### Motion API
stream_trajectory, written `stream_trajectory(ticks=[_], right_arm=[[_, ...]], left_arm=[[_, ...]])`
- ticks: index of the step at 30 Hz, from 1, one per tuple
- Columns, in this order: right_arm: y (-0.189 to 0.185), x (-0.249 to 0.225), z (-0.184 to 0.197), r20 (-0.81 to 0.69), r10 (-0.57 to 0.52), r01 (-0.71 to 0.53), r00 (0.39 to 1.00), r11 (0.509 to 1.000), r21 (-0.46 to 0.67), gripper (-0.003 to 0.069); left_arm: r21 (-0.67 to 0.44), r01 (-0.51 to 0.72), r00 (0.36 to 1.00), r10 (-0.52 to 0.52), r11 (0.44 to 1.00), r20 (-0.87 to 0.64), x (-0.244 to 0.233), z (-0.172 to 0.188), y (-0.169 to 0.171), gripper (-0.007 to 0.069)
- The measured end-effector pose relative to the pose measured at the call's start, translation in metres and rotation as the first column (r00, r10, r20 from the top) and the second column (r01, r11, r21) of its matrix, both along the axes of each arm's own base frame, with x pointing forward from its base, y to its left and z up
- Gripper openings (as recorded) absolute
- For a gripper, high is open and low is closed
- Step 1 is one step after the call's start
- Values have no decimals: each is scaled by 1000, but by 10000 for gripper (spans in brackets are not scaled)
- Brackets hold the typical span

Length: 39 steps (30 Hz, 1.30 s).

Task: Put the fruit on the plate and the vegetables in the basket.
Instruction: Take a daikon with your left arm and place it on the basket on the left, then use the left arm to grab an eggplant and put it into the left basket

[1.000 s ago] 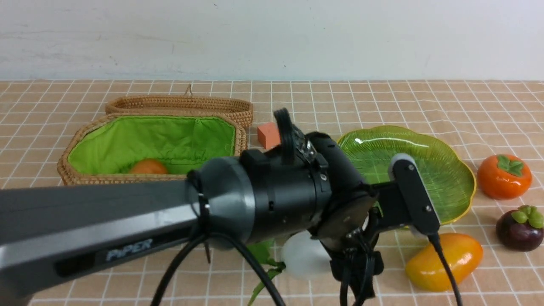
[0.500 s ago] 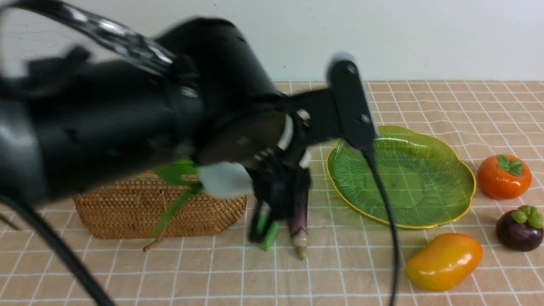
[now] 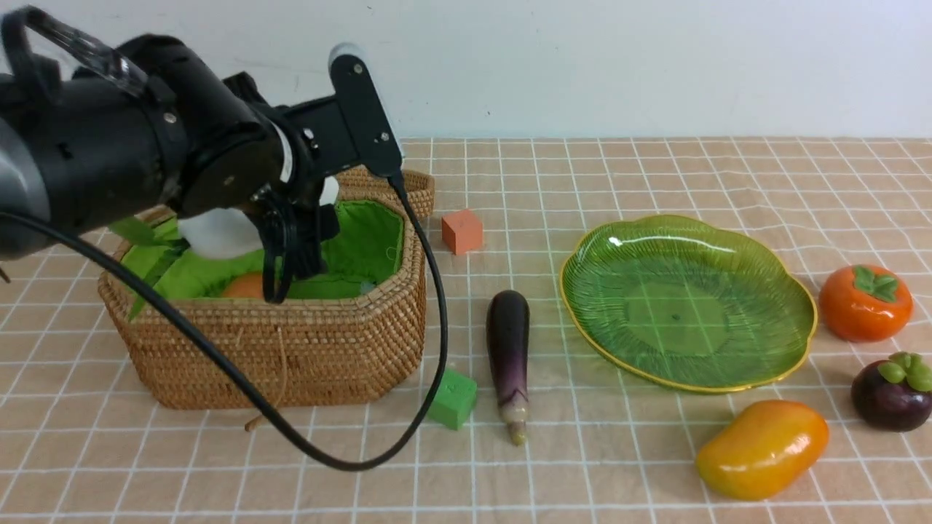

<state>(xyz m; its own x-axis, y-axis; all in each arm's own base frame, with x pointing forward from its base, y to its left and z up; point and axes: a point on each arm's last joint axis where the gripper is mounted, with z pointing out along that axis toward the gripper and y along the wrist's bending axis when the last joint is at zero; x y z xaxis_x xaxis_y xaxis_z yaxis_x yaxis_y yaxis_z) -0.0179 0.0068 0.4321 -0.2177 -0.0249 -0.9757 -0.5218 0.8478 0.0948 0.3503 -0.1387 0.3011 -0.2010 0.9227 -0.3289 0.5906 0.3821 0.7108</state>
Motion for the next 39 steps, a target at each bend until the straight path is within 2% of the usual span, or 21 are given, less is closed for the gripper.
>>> stream_trajectory(ticks=[3, 5, 7, 8, 11, 13, 14, 15, 16, 17, 18, 21, 22, 23, 27, 28, 29, 32, 33, 36, 39], right_arm=[[0, 0, 0, 3, 0, 0, 1000, 1000, 2, 153], [0, 0, 0, 3, 0, 0, 1000, 1000, 2, 153], [0, 0, 0, 3, 0, 0, 1000, 1000, 2, 155], [0, 0, 0, 1, 0, 0, 1000, 1000, 1, 155], [0, 0, -1, -10, -1, 1, 1000, 1000, -9, 157], [0, 0, -2, -21, -2, 1, 1000, 1000, -18, 158], [-1, 0, -5, -39, -8, 7, 999, 999, -37, 158], [-1, 0, -5, -41, -8, 6, 999, 999, -39, 159], [-2, -1, -7, -61, -16, 13, 998, 998, -53, 160], [-2, -1, -8, -67, -18, 14, 998, 998, -55, 160], [-3, -1, -10, -90, -27, 22, 996, 998, -60, 161], [-4, -1, -12, -111, -37, 30, 993, 997, -69, 162], [-4, -1, -12, -114, -36, 28, 993, 997, -71, 162], [-4, -1, -13, -122, -39, 30, 992, 996, -78, 164], [-5, -2, -16, -151, -41, 27, 988, 995, -94, 165], [-5, -3, -17, -166, -41, 24, 985, 994, -103, 166], [-5, -4, -19, -183, -40, 20, 982, 993, -113, 168], [-5, -5, -20, -201, -34, 10, 979, 993, -117, 171], [-4, -5, -20, -202, -29, 6, 979, 994, -113, 172], [-3, -6, -20, -207, -15, -6, 978, 995, -103, 174], [-2, -6, -20, -211, -4, -16, 978, 995, -95, 176]], left_arm=[[32, 13, 1000, -14, 999, 6, 6, -7, -1, 505], [22, -2, 1000, 2, 1000, 20, 7, -7, -1, 583], [-1, -27, 999, 27, 1000, 23, 7, -6, 0, 630], [-53, -93, 996, 93, 994, 9, 6, -6, 2, 655], [-208, -255, 967, 252, 944, -43, -2, -2, 2, 628], [-273, -304, 953, 295, 913, -73, -8, 1, -2, 584], [-378, -365, 931, 336, 851, -142, -21, 6, -16, 479], [-391, -369, 929, 337, 843, -150, -23, 8, -18, 479], [-450, -404, 915, 336, 796, -225, -38, 12, -36, 348], [-463, -412, 910, 331, 785, -249, -42, 13, -41, 312], [-498, -435, 892, 287, 750, -348, -59, 18, -69, 148], [-517, -417, 876, 179, 747, -449, -76, 23, -109, -9], [-513, -414, 873, 169, 752, -457, -77, 20, -114, -13], [-506, -410, 855, 128, 758, -502, -78, 17, -135, -13], [-450, -449, 812, 142, 772, -566, -62, -4, -159, 23], [-431, -459, 804, 156, 777, -574, -54, -13, -165, 57], [-398, -475, 791, 182, 785, -584, -40, -32, -172, 137], [-359, -499, 784, 233, 789, -576, -21, -56, -176, 269], [-345, -517, 780, 266, 783, -566, -12, -66, -174, 335], [-337, -567, 766, 332, 751, -550, 5, -86, -168, 430], [-342, -600, 754, 368, 724, -543, 16, -102, -165, 466]])
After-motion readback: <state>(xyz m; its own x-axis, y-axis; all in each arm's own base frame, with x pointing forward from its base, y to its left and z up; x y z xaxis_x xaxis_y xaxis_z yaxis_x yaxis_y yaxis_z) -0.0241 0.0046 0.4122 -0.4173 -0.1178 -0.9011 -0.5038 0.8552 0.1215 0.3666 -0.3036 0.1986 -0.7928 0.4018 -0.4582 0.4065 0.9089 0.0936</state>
